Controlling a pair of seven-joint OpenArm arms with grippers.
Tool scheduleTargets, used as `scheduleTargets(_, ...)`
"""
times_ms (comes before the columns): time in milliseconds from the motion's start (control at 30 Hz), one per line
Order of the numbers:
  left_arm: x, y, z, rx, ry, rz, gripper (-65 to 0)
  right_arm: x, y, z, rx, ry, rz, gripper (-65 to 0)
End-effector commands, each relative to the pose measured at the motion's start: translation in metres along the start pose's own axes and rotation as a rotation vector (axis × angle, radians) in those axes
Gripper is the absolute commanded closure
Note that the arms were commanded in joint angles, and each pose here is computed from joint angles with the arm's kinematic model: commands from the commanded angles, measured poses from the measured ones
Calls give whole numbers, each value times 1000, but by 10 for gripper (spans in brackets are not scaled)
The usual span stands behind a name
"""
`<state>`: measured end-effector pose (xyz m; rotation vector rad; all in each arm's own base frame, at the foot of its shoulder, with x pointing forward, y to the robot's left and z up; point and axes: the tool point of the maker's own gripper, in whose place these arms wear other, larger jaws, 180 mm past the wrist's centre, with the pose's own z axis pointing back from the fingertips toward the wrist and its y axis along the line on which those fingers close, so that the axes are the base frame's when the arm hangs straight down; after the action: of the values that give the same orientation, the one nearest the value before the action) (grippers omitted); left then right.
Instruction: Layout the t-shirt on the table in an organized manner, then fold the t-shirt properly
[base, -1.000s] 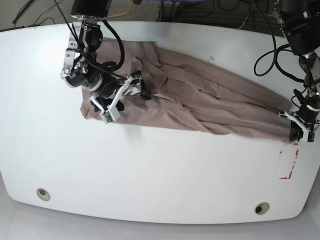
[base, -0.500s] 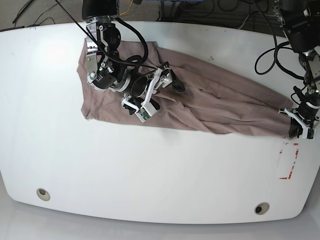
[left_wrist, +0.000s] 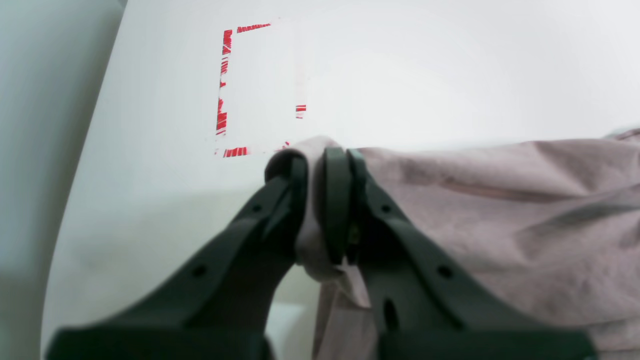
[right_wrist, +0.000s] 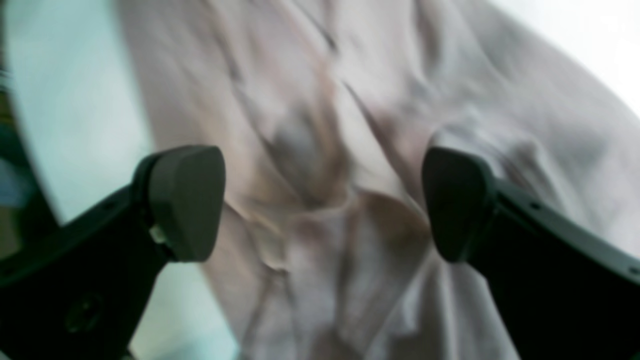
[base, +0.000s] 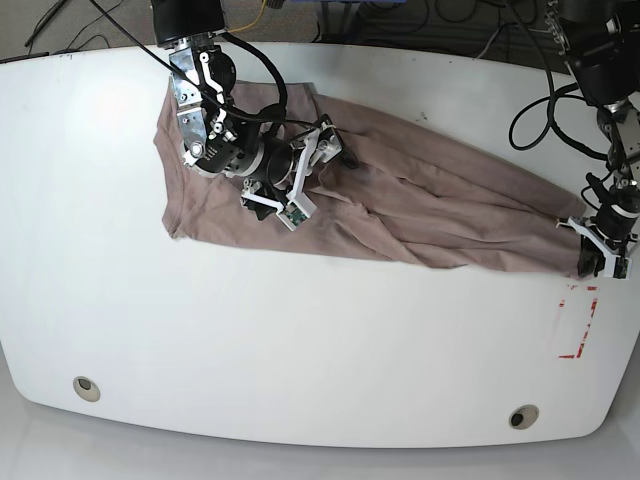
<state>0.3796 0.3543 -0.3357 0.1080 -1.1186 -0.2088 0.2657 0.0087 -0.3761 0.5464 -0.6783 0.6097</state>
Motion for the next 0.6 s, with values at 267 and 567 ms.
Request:
scheduleTargets(267, 24, 13, 3, 20, -67, -13, 0, 14, -9, 3, -49, -28, 50, -343)
scheduleTargets(567, 24, 13, 3, 20, -67, -13, 0, 9, -16, 2, -93, 3, 79, -241)
